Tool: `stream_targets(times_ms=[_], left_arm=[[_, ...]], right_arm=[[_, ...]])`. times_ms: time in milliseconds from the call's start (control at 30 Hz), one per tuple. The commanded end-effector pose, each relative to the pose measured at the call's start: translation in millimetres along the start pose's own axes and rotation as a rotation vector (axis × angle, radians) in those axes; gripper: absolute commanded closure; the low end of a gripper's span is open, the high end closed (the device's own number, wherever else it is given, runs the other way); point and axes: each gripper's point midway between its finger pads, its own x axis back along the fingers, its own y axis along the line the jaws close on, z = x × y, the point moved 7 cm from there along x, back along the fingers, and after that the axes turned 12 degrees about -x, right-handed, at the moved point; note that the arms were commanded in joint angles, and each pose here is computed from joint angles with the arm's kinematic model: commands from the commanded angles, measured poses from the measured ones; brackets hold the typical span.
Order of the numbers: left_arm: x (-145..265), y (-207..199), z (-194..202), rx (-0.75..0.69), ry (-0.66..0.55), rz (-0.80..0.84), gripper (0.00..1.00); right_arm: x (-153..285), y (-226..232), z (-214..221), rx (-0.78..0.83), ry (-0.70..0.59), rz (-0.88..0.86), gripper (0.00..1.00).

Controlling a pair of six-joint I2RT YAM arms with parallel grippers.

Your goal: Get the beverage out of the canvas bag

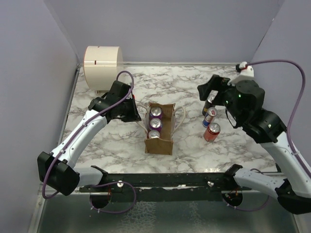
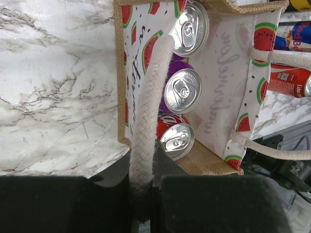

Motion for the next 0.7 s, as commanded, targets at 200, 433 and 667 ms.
stream_targets(times_ms=[200, 433, 667], left_arm=[[6, 0, -1, 0.014, -0.027, 0.003, 1.00], [8, 3, 4, 0.019, -0.039, -0.012, 1.00], [4, 3, 3, 0.016, -0.027, -0.008, 1.00]], right_arm=[[-55, 109, 45, 0.016, 0.451, -0.404, 0.00], [-60, 127, 115, 0.156, 0.634, -0.321, 0.00], [-69, 95, 167, 0.215, 0.788, -0.058, 0.18]])
